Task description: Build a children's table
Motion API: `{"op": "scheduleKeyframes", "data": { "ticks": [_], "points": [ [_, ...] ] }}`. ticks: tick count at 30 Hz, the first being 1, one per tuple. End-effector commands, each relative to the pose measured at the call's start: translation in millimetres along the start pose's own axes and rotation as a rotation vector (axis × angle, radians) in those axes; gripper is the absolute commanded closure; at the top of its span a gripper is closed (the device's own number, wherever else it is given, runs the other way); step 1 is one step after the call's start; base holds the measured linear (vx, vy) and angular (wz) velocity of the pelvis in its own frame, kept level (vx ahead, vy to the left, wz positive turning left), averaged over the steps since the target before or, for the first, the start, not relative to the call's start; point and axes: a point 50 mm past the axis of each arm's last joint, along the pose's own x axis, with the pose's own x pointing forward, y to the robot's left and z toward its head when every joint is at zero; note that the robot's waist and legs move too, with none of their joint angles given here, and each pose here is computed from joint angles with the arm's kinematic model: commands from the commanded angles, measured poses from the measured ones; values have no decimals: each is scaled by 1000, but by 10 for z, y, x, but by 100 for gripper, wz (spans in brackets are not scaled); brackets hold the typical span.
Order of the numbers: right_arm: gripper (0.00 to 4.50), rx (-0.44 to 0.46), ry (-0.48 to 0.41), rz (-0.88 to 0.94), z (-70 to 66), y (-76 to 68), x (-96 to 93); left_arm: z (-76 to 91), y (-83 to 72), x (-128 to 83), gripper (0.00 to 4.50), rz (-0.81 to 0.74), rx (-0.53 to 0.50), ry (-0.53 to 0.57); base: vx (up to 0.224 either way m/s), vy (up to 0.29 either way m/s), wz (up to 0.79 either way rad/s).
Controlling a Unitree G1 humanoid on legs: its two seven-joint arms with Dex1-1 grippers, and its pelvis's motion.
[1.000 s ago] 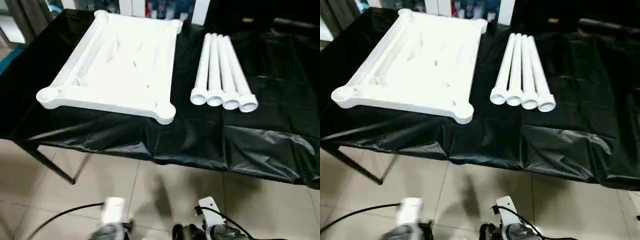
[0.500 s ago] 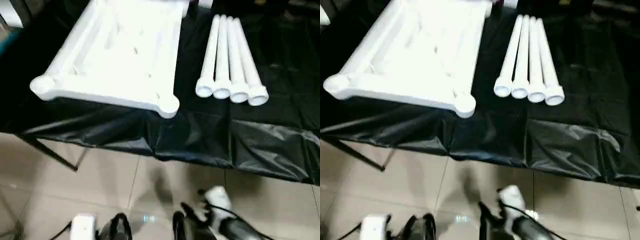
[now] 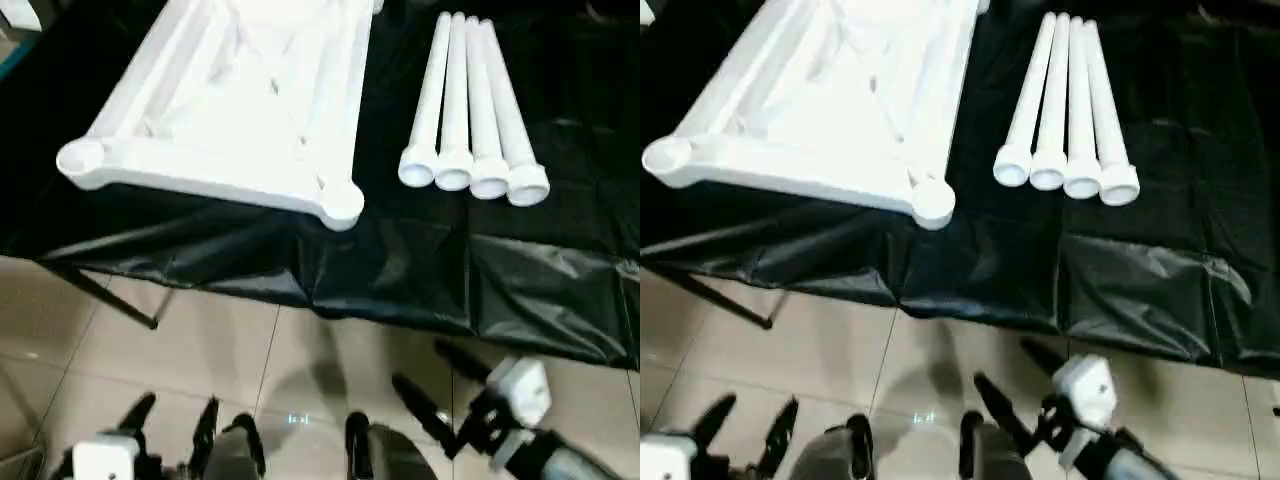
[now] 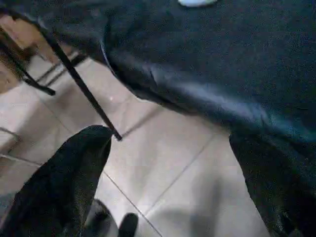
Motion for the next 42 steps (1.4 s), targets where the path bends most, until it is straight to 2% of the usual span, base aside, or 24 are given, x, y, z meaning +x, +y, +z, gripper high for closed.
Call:
{"op": "scheduleKeyframes", "data": {
  "ticks": [1, 3, 5, 6, 8, 10, 11, 13, 14, 15, 18, 19, 21, 23, 25, 29, 34, 42],
  "points": [
    [21, 26, -35, 46, 129, 50, -22, 75, 41, -18, 6, 37, -10, -9, 0, 0, 0],
    [21, 30, -82, 67, 270, 44, 43, 204, 48, 86, 6, 36, 7, -49, 0, 0, 0],
    [21, 9, -130, -6, 375, -65, 174, 317, 68, 230, 6, 35, 40, -89, 0, 0, 0],
    [21, 9, -130, -6, 375, -65, 174, 317, 68, 230, 6, 35, 40, -89, 0, 0, 0],
    [21, -21, -191, -166, 478, -264, 352, 450, 98, 424, 6, 46, 62, -139, 0, 0, 0],
    [21, 105, -190, -270, 509, -469, 611, 565, 105, 678, 6, 26, 120, -190, 0, 0, 0],
    [21, 114, -191, -295, 526, -520, 703, 591, 113, 767, 6, 21, 168, -205, 0, 0, 0],
    [21, 115, -192, -296, 533, -523, 721, 596, 118, 787, 6, 23, 173, -204, -32, -4, 1],
    [21, 123, -198, -296, 576, -537, 820, 634, 149, 897, 6, 35, 198, -202, 0, 0, 0],
    [21, 123, -198, -296, 576, -537, 820, 634, 149, 897, 6, 35, 198, -202, 0, 0, 0],
    [21, 47, -261, -345, 826, -627, 1018, 919, 168, 1237, 6, 70, 141, -267, -17, -3, 1],
    [21, 47, -261, -345, 826, -627, 1018, 919, 168, 1237, 6, 70, 141, -267, -60, -6, 1],
    [21, 15, -281, -396, 914, -680, 1087, 1055, 122, 1400, 6, 51, 135, -301, -30, -3, 1],
    [21, -1, -274, -423, 917, -715, 1122, 1091, 96, 1472, 6, 40, 148, -300, 0, 0, 0],
    [21, -36, -253, -462, 836, -746, 1168, 1130, 49, 1527, 6, 17, 192, -290, 0, 0, 0],
    [21, 25, -210, -418, 672, -653, 1252, 1169, 38, 1508, 6, 6, 191, -290, 0, 0, 0],
    [21, -1, -212, -371, 678, -542, 1277, 1136, -4, 1535, 6, 23, 155, -279, 0, 0, 0],
    [21, -14, -221, -376, 668, -570, 1286, 1094, -38, 1606, 6, -8, 134, -254, 0, 0, 0]
  ]
}}
